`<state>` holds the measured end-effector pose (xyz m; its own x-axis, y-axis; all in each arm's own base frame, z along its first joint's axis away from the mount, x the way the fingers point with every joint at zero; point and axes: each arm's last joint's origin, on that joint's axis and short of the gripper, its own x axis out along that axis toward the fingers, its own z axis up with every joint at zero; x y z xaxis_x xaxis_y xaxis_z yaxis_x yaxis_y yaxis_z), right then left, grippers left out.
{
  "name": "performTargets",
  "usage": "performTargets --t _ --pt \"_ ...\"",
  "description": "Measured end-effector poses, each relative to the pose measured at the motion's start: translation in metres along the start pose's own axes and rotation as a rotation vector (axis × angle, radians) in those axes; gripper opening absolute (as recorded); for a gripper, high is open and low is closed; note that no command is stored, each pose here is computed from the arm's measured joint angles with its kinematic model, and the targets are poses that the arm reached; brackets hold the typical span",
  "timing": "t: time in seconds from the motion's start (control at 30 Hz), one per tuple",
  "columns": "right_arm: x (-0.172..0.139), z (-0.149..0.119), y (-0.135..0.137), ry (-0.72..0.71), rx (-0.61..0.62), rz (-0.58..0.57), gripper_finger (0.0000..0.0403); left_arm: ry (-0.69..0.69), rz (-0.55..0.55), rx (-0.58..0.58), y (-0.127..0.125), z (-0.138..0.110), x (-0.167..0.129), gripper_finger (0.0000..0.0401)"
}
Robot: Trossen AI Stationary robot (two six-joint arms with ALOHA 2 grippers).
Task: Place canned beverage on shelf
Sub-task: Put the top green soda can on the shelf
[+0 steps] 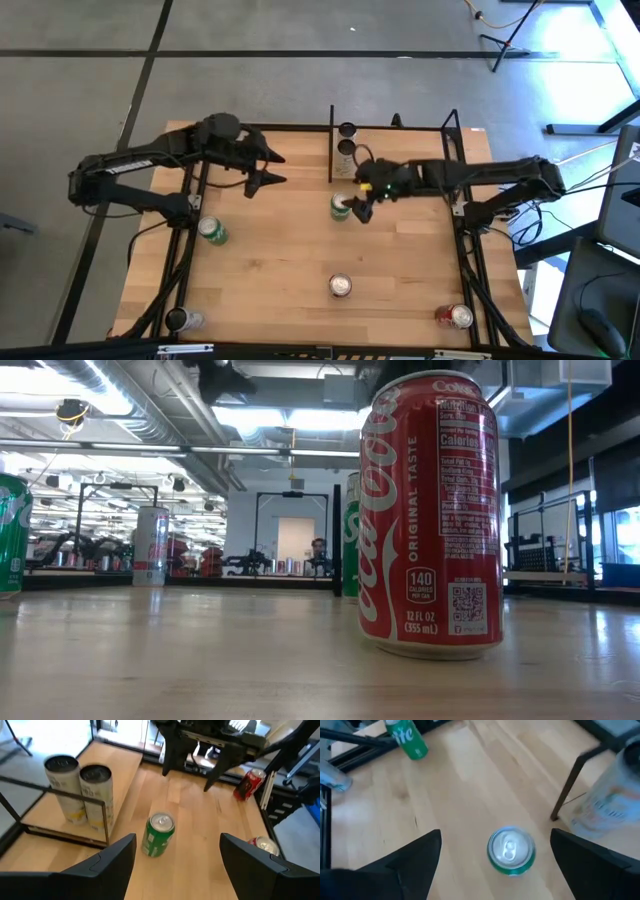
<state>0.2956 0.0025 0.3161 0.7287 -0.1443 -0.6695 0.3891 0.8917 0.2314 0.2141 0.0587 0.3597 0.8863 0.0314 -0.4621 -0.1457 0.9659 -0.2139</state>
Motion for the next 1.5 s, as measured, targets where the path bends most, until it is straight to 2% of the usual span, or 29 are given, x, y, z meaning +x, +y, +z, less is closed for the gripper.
performTargets --t 0.17,0.23,0.47,0.67,0.77,1.07,1.2,1.3,1.5 --pt "0.023 -0.026 -0.004 0.071 0.113 0.005 0.0358 0.04 0.006 -0.01 0.004 -0.002 0.014 0.0273" --pt "0.028 -0.032 -0.006 0.108 0.119 0.007 0.0358 0.043 0.006 -0.01 0.004 -0.002 0.015 0.0273" --pt "0.036 -0.029 -0.005 0.064 0.037 -0.021 0.0358 0.047 0.008 -0.011 0.004 -0.003 0.014 0.0273" --pt "0.057 -0.032 -0.003 0.068 -0.062 -0.029 0.0358 0.046 0.008 -0.011 0.003 -0.003 0.013 0.0273" --pt "0.066 -0.034 -0.003 0.062 -0.099 -0.07 0.0358 0.045 0.008 -0.011 0.003 -0.003 0.012 0.0273" --pt "0.069 -0.032 -0.008 0.044 -0.121 -0.126 0.0358 0.047 0.008 -0.016 0.003 -0.003 0.012 0.0273" --pt "0.082 -0.037 -0.011 0.072 -0.125 -0.146 0.0358 0.047 0.008 -0.016 0.003 -0.003 0.012 0.0273" --pt "0.092 -0.038 -0.009 0.083 -0.12 -0.102 0.0358 0.053 0.006 -0.015 0.003 -0.004 0.013 0.0273" --pt "0.108 -0.049 -0.011 0.14 -0.132 -0.14 0.0358 0.057 -0.001 -0.012 0.001 -0.004 0.013 0.0273"
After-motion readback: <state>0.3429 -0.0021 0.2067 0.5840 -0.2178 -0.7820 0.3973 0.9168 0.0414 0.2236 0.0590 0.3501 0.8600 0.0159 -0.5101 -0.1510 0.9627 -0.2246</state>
